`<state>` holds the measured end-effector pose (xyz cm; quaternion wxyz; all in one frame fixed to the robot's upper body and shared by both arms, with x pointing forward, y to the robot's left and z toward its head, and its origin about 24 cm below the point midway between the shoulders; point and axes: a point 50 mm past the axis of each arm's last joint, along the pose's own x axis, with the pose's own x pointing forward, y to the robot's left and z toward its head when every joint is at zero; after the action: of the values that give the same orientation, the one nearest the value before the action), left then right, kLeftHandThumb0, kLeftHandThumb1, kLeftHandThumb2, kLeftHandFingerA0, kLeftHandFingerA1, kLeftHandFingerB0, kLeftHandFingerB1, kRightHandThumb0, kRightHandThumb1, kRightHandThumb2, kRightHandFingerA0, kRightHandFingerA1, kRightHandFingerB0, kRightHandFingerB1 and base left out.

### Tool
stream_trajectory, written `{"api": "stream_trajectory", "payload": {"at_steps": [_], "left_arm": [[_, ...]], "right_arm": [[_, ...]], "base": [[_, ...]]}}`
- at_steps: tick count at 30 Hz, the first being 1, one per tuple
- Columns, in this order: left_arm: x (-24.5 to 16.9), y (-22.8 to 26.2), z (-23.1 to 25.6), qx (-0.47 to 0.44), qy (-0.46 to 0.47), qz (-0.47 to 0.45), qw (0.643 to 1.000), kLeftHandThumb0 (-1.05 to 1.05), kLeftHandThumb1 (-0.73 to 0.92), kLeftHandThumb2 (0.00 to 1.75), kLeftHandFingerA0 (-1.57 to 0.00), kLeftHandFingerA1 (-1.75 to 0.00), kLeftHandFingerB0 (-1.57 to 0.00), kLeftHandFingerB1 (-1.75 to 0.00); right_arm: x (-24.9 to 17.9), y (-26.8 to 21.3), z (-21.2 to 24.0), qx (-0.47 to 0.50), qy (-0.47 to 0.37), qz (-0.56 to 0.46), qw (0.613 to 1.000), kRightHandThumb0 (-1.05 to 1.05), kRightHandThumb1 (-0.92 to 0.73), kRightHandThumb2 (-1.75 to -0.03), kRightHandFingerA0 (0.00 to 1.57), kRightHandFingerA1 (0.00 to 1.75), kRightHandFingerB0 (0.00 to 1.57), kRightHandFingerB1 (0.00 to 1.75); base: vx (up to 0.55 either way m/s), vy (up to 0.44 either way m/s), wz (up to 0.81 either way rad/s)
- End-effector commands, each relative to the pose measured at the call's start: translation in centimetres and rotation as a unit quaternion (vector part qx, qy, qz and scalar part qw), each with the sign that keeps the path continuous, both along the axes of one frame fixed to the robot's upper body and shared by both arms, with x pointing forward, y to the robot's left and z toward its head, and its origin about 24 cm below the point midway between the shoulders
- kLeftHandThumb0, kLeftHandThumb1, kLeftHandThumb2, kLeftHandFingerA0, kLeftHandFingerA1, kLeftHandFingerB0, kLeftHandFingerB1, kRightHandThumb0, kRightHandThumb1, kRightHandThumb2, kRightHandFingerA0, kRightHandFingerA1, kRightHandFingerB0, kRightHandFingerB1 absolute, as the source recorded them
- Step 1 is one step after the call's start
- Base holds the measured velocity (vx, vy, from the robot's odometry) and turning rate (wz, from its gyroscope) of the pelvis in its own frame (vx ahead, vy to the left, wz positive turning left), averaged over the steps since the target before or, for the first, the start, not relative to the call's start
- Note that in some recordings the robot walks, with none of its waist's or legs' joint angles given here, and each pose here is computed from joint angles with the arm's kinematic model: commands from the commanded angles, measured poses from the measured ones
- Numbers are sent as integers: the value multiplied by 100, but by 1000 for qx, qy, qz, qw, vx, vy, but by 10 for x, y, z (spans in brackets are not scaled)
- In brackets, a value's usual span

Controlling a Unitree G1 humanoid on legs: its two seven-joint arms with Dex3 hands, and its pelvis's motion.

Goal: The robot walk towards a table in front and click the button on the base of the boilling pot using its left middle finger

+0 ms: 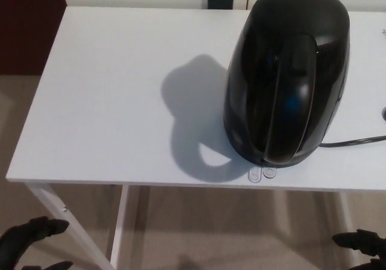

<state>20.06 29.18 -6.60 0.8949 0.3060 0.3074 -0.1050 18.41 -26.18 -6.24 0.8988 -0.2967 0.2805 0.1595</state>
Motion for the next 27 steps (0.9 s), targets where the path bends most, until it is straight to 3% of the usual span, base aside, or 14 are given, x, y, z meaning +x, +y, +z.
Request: {"api": "stream_trajectory", "payload": {"at_steps": [1, 4, 5, 6, 7, 10, 11, 13, 14, 20, 22, 25, 26, 27], "left_arm": [[-3, -2, 2, 6, -16, -13, 1000, -44, 56, 58, -43, -38, -32, -31], [-2, -28, 13, 18, -92, -83, 992, -46, 54, 57, -41, -37, -32, -32], [-4, -43, 22, 24, -126, -129, 983, -53, 45, 73, -34, -46, -28, -41], [-6, -52, 27, 25, -144, -155, 977, -47, 55, 57, -40, -36, -33, -31], [-8, -60, 31, 23, -159, -179, 971, -55, 46, 74, -36, -46, -29, -42], [-31, -101, 42, -4, -184, -290, 939, -54, 57, 58, -44, -36, -33, -31], [-38, -108, 44, -12, -184, -313, 932, -59, 48, 76, -33, -45, -27, -42], [-50, -123, 48, -15, -179, -362, 915, -55, 60, 58, -36, -32, -29, -30], [-56, -132, 50, -18, -180, -389, 903, -61, 48, 77, -28, -44, -21, -40], [-74, -169, 75, -28, -249, -495, 832, -60, 50, 78, -29, -44, -22, -40], [-74, -174, 79, -27, -264, -504, 822, -53, 60, 58, -37, -34, -28, -30], [-74, -187, 90, -28, -276, -534, 799, -60, 51, 78, -28, -44, -21, -40], [-74, -191, 93, -30, -290, -543, 788, -53, 62, 59, -36, -34, -28, -30], [-72, -197, 97, -28, -299, -557, 774, -53, 63, 59, -34, -33, -27, -29]], "right_arm": [[-3, -5, -1, -1, 9, 0, 1000, -42, -59, -57, 59, 43, 32, 34], [-4, -5, -1, -2, 9, 3, 1000, -41, -59, -57, 60, 43, 34, 34], [-4, -5, 0, -4, 11, 5, 1000, -40, -59, -58, 60, 43, 34, 34], [-4, -5, 0, -4, 10, 5, 1000, -40, -59, -58, 60, 43, 35, 34], [-4, -4, 0, -4, 10, 5, 1000, -39, -59, -58, 60, 43, 35, 34], [-3, -3, -1, 0, 11, 7, 1000, -40, -60, -58, 60, 43, 33, 34], [-3, -2, -1, -1, 11, 7, 1000, -40, -60, -58, 60, 43, 34, 34], [-3, -2, -2, -2, 11, 7, 1000, -40, -60, -58, 59, 43, 33, 34], [-3, -2, -2, -2, 12, 7, 1000, -41, -59, -58, 59, 43, 33, 34], [3, -3, 1, -9, 9, 14, 1000, -41, -60, -58, 58, 43, 33, 34], [4, -3, 2, -7, 6, 15, 1000, -41, -60, -58, 58, 43, 33, 34], [2, -3, 1, 1, 13, 12, 1000, -42, -60, -58, 58, 42, 32, 34], [1, -3, 1, 4, 14, 12, 1000, -44, -60, -58, 57, 42, 31, 34], [0, -3, 0, 5, 13, 12, 1000, -45, -59, -57, 57, 43, 32, 34]], "base": [[0, 0, 0], [0, 0, 0], [0, 0, 0], [0, 0, 0], [0, 0, 0], [0, 0, 0], [0, 0, 0], [0, 0, 0], [0, 0, 0], [0, 0, 0], [0, 0, 0], [0, 0, 0], [0, 0, 0], [0, 0, 0]]}}
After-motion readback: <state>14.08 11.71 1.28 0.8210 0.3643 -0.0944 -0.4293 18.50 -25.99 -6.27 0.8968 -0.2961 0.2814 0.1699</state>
